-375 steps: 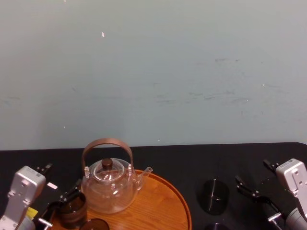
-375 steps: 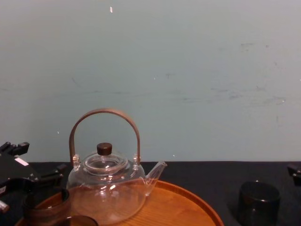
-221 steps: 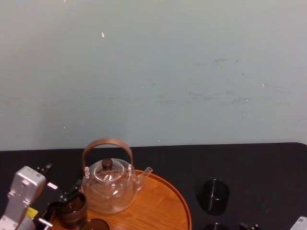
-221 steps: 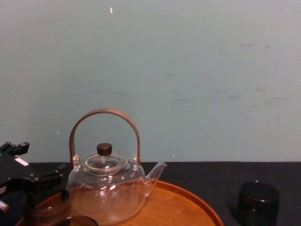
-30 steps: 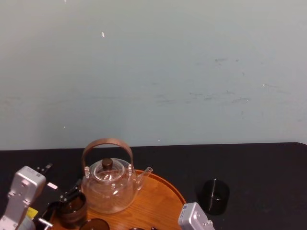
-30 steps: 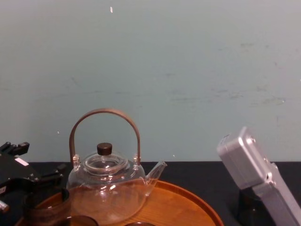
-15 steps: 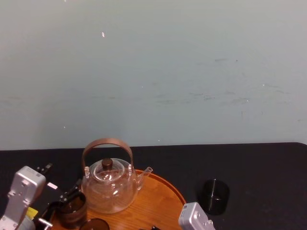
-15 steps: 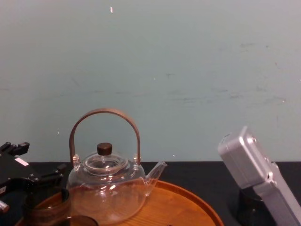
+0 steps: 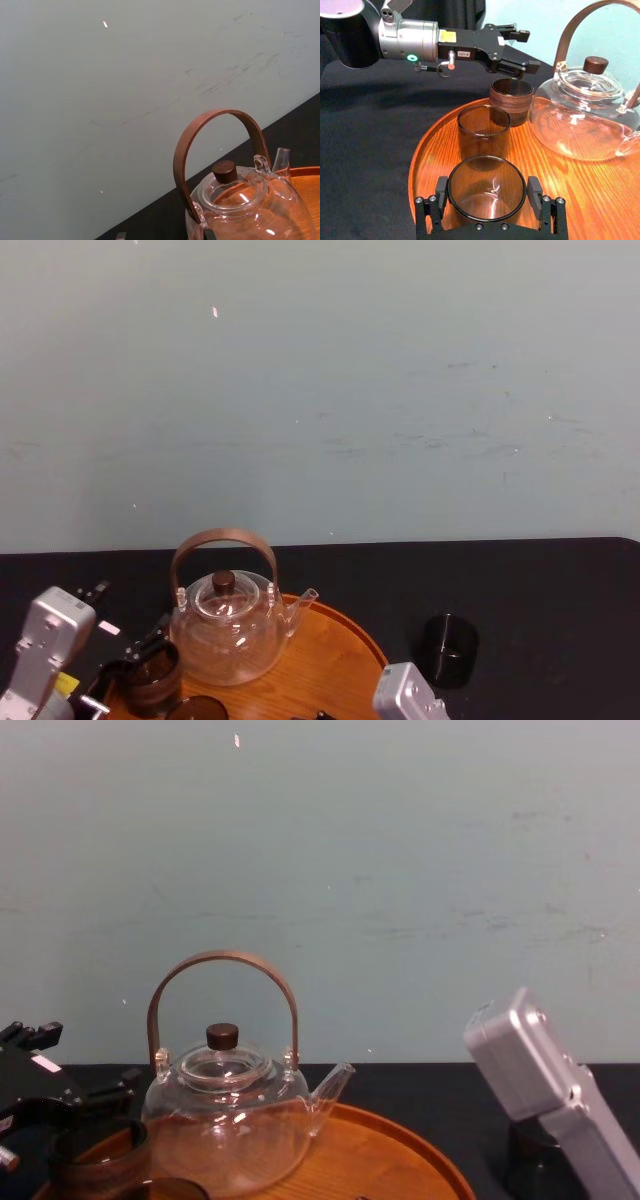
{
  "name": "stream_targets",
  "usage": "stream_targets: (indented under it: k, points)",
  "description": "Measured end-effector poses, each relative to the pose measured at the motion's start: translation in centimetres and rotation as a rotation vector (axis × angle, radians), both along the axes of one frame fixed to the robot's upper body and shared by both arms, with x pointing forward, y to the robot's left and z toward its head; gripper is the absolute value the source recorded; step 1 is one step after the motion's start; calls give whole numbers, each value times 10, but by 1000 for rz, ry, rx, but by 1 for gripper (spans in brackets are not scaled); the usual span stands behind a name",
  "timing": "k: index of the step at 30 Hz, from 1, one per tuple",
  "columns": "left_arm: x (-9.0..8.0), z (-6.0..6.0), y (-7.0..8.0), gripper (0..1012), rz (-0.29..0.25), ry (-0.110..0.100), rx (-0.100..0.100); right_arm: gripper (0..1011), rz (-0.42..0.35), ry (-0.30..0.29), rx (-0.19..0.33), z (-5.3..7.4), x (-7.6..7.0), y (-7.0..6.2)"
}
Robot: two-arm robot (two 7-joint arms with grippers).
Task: Pick up the glass from the table and place it on the tray.
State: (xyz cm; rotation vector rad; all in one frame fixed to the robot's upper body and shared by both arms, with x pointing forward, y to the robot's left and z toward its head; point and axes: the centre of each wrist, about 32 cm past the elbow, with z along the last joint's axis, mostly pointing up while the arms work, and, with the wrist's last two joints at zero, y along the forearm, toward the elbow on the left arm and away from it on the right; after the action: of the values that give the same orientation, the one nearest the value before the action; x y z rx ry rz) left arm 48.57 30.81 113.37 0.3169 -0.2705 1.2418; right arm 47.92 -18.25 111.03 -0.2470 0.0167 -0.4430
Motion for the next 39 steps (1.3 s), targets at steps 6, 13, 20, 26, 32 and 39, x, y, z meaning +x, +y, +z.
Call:
stream_targets:
  k: [6, 13, 20, 26, 32, 39]
  points:
    - [0, 0, 0, 1001, 0, 0, 0, 1002, 0, -25, 16, 4, -2, -5]
    - [0, 0, 0, 1001, 0, 0, 0, 1002, 2, -116, 13, 23, -9, -10]
    - [0, 0, 0, 1001, 0, 0, 0, 1002, 27, -223, 39, 42, -21, -17]
    - [0, 0, 0, 1001, 0, 0, 0, 1002, 42, -290, 57, 54, -35, -24]
    - [0, 0, 0, 1001, 0, 0, 0, 1002, 21, -312, 51, 58, -46, -32]
    - [0, 0, 0, 1001, 0, 0, 0, 1002, -14, -303, 37, 55, -58, -45]
